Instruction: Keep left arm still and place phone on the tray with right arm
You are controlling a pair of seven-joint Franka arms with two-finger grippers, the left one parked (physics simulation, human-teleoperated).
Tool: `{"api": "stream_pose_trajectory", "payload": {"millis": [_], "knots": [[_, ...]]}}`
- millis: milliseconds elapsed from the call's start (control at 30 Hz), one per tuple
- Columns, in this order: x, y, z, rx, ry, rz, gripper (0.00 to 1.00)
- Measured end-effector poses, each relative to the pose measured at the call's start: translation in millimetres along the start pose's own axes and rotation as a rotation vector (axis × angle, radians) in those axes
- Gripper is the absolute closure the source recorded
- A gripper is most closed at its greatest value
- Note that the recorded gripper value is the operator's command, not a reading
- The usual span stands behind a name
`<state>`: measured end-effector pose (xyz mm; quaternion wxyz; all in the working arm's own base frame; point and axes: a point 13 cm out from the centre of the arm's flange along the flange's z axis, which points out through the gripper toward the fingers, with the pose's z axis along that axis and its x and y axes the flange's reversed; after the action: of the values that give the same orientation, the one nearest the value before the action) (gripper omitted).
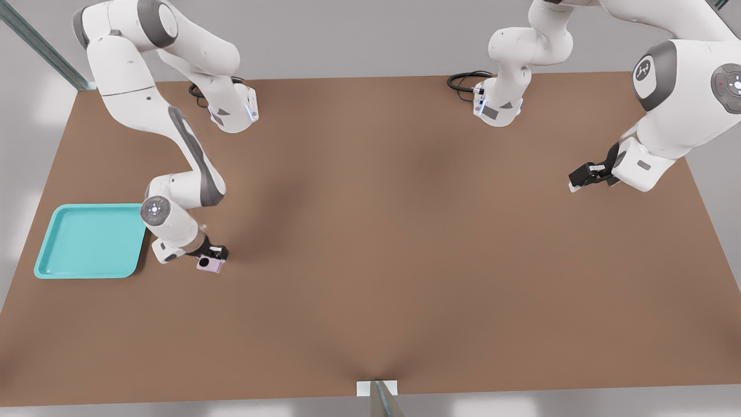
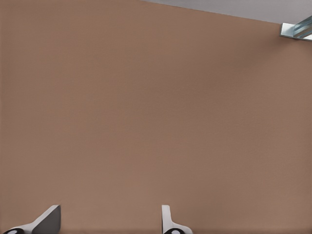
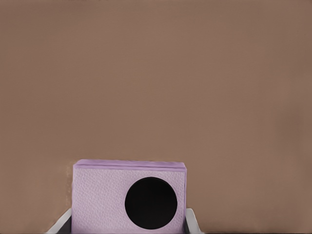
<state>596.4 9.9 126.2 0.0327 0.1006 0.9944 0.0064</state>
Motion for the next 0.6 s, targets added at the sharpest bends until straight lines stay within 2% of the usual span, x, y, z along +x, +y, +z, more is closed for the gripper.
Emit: {"api": "stream_pose_trajectory", "payload": {"millis": [167,267,333,400,533,600], "knots": [[2.5,-181.5,-4.2,0.022,0.021,0.141,0.24],[8.7,-271.1,-10.7,0.023,0.010,0.174,0.24],[11.0,-303.2,-6.7,0.019,0.009,0.148,0.24],[14.5,-321.9,4.4,0.015,0.021,0.103,0.00],[13.1,-328.3,13.2,0.011,0.027,-0.014,0.00],[-27.7,-296.8,-31.1,0.032,-0.037,-0.112,0.00]]}}
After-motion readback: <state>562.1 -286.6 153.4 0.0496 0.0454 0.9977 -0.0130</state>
